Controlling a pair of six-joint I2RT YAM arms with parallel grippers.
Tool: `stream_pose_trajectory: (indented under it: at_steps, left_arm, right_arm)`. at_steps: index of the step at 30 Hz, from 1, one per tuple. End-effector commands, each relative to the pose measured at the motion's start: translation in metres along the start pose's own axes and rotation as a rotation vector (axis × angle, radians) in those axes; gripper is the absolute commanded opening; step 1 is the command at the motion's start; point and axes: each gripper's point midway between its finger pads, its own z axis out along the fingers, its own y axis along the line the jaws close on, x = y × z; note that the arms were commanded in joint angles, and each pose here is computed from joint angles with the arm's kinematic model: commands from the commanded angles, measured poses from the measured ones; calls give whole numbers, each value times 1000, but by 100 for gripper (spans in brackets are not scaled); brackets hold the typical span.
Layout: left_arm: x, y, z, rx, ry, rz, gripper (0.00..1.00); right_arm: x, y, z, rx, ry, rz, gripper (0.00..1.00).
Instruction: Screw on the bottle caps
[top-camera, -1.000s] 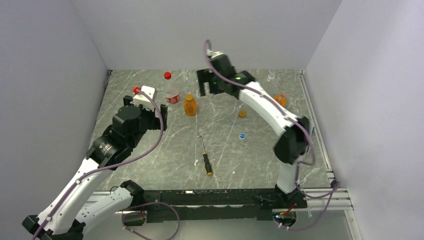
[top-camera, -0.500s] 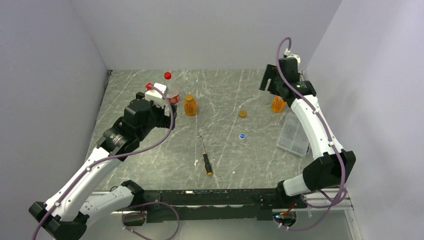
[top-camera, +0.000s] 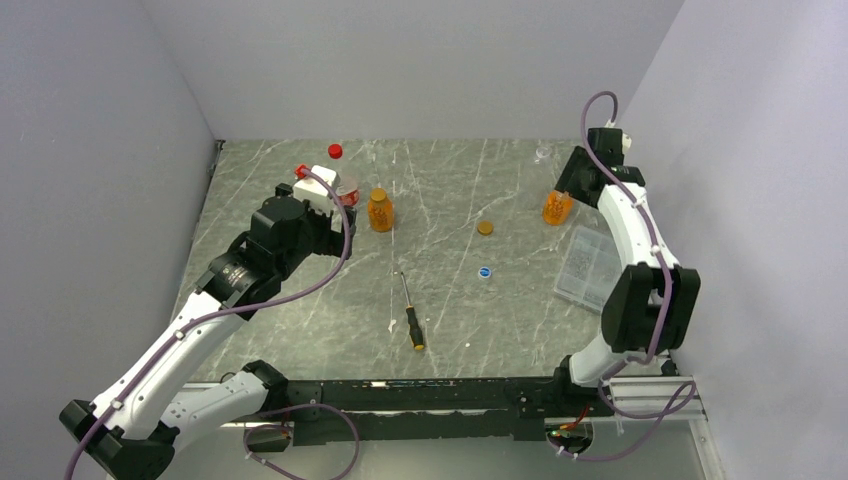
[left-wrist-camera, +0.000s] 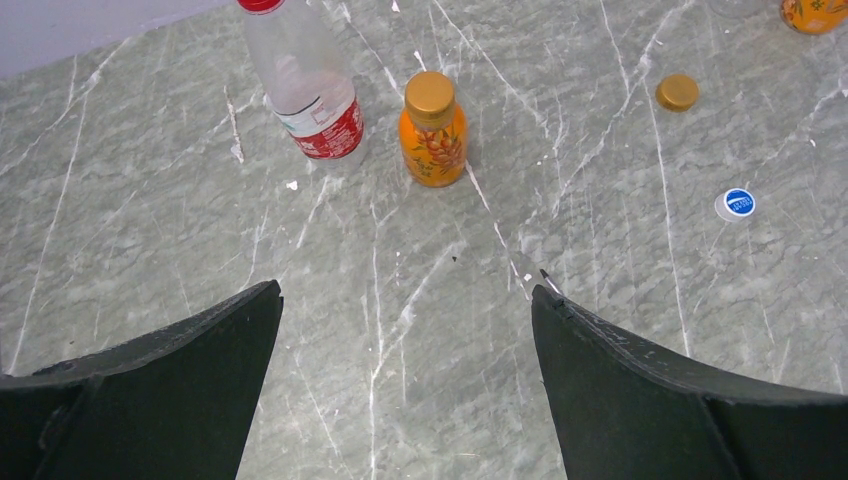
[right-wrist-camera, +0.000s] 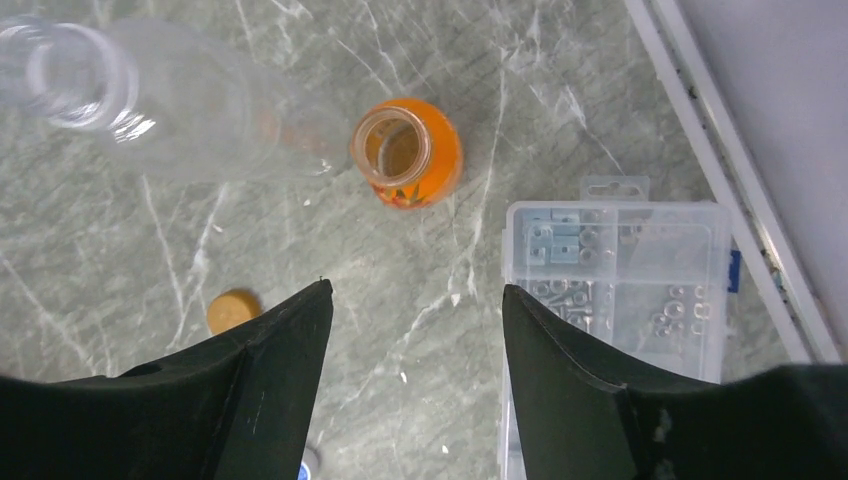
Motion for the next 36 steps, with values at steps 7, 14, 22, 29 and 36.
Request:
stream_pose_trajectory:
  at_steps: [7, 14, 22, 29, 36]
  left_arm:
    - [-18, -1, -2, 14, -45, 5, 99]
    - [-17, -3, 1, 20, -33, 9, 99]
    - [-14, -4, 5, 21, -19, 16, 99]
    - [-14, -5, 7, 24, -15, 18, 99]
    - [-13, -16, 11, 78, -13, 11, 99]
  right_arm:
    - [-19, 18, 52, -54, -11, -1, 65]
    - [-19, 16, 73, -19, 8, -10, 62]
    - [-15, 19, 89, -19, 42, -32, 55]
    - [-12, 15, 92, 4, 59, -42, 40]
    - [-5, 5, 67, 37, 81, -21, 15]
